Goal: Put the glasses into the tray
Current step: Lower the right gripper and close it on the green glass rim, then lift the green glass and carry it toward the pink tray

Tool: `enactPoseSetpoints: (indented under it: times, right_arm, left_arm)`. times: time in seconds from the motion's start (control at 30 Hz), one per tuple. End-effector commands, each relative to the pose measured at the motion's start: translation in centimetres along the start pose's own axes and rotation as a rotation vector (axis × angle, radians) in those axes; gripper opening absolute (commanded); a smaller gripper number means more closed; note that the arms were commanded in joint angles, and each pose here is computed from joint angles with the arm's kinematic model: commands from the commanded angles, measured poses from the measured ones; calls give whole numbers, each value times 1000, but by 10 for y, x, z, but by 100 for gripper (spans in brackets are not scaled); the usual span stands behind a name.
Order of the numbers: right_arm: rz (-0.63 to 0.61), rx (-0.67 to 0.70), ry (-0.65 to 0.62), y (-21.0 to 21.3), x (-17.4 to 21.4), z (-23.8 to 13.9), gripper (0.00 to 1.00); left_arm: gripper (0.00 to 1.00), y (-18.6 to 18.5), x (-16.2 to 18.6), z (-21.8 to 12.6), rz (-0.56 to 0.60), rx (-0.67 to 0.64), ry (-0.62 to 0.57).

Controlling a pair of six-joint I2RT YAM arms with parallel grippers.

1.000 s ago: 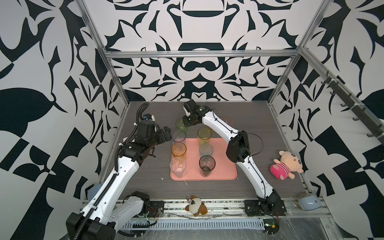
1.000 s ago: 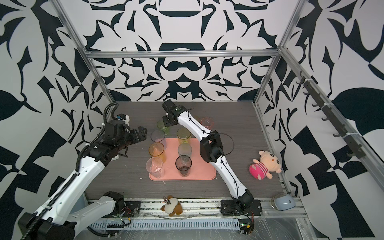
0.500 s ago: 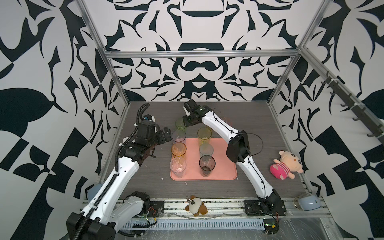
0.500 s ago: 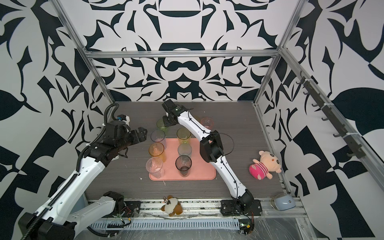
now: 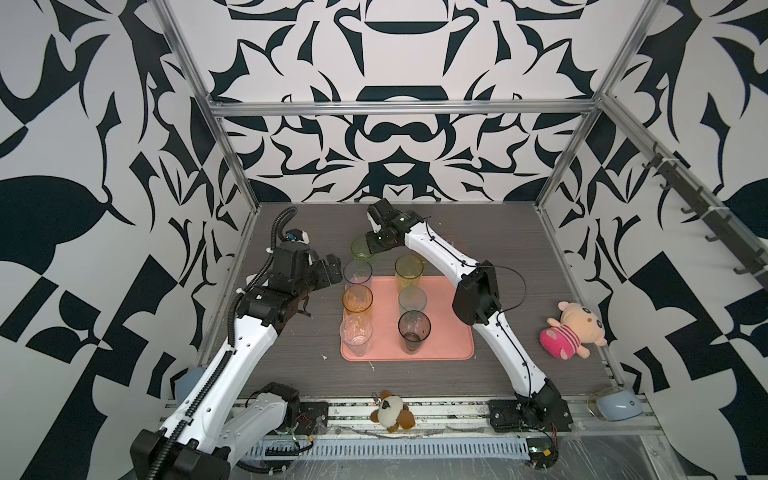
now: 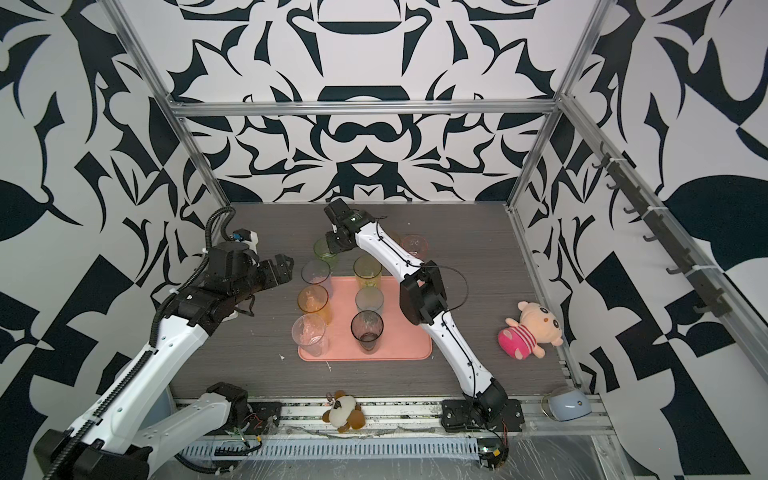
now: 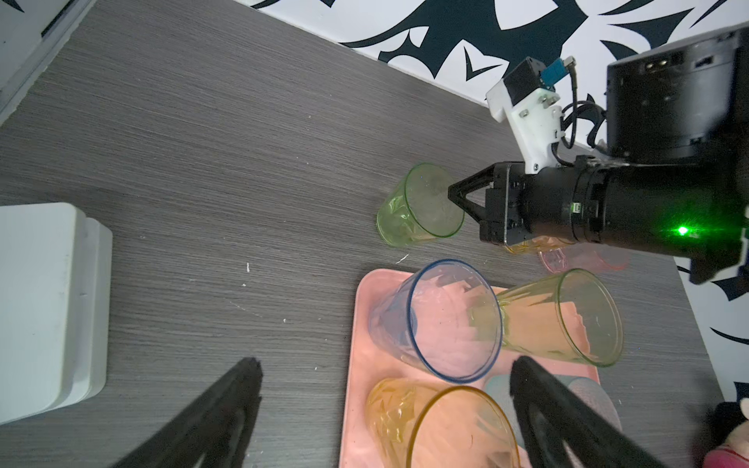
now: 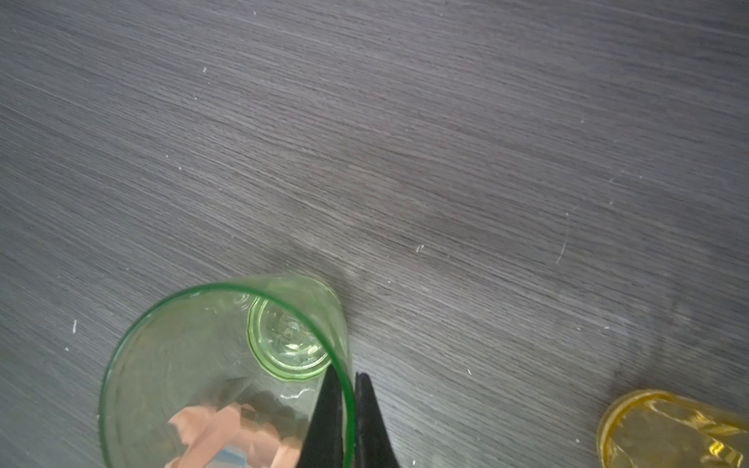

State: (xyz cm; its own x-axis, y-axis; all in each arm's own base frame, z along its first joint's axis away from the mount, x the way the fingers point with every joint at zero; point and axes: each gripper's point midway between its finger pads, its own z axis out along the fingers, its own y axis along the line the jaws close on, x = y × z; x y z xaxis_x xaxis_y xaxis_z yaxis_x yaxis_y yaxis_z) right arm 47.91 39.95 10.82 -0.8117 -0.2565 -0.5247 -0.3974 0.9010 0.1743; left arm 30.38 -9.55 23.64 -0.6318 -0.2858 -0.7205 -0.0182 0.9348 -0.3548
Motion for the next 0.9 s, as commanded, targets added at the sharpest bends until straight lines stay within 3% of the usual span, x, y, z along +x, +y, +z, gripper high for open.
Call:
enactPoseSetpoints:
  times: [0.0,0.4,0.87]
  right_arm:
    - [-5,-15,-150,7,-46,-67,0]
    - [-2,31,-249,-3,-68,-149,0]
    - [41,156,-257,-39,-51,-227,0]
  left_arm:
    - [100,2,4,-4,-6,-3,7]
    - [100,1,2,-9,-30,-8,17]
    - [99,1,11,1,-72,-40,109]
